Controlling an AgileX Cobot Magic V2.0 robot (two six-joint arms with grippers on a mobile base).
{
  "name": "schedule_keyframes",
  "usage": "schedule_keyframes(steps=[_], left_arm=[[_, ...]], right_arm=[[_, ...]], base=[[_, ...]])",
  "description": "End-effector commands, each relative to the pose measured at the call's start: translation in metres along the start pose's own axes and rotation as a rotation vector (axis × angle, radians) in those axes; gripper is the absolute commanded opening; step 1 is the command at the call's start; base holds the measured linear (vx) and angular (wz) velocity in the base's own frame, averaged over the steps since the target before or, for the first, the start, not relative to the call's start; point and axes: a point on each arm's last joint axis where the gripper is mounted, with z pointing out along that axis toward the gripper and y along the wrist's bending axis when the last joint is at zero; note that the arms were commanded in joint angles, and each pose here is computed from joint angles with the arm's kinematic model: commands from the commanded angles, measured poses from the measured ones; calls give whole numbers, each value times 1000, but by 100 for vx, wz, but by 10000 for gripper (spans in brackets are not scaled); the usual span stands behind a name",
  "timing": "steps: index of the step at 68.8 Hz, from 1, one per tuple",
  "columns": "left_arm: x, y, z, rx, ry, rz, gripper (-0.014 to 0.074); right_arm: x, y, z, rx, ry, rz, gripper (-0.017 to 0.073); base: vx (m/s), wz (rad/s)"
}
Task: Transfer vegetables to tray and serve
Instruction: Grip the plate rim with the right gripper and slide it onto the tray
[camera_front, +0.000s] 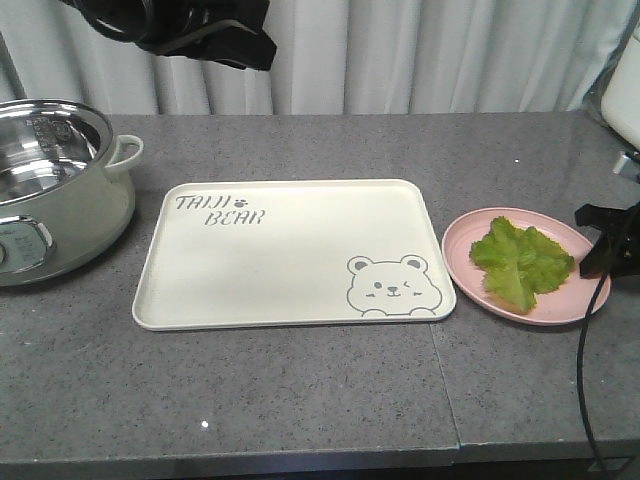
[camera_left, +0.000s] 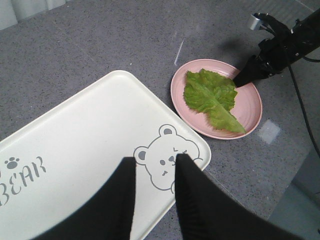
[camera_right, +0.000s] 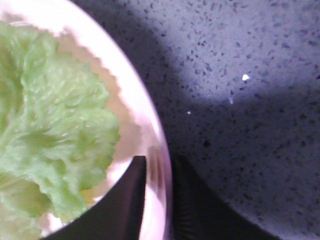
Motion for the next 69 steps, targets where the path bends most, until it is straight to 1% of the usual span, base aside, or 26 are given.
schedule_keyframes(steps=[1, 9, 17, 24, 27, 32, 45, 56, 63, 69], left_arm=[[-10, -13, -26, 15, -120, 17, 202], [-10, -13, -26, 15, -120, 17, 202], [-10, -13, -26, 14, -120, 18, 202], [-10, -13, -26, 14, -120, 18, 202], [-10, -13, -26, 14, -120, 18, 202], [-10, -13, -26, 13, -120, 18, 202], [-10, -13, -26, 12, -119, 18, 202], [-10, -13, -26, 12, -119, 18, 202], [-10, -13, -26, 13, -116, 18, 202], [-10, -13, -26, 13, -116, 18, 202]], right_arm=[[-4, 11, -25, -6, -73, -24, -14], [-4, 12, -25, -8, -76, -22, -8], [-4, 9, -27, -27, -84, -2, -8], [-5, 8, -30, -69, -98, 23, -8], [-5, 7, -32, -99, -109, 36, -8], [-6, 6, -34, -128, -121, 45, -7], [-7, 10, -40, -126, -151, 30, -6], [-13, 15, -56, -115, -212, 1, -5], [-19, 22, -68, -140, -248, -11, -5], [-24, 28, -79, -171, -274, -8, -3]], base=[[0, 0], [0, 0], [0, 0], [0, 0], [0, 0], [0, 0], [0, 0], [0, 0], [0, 0], [0, 0]])
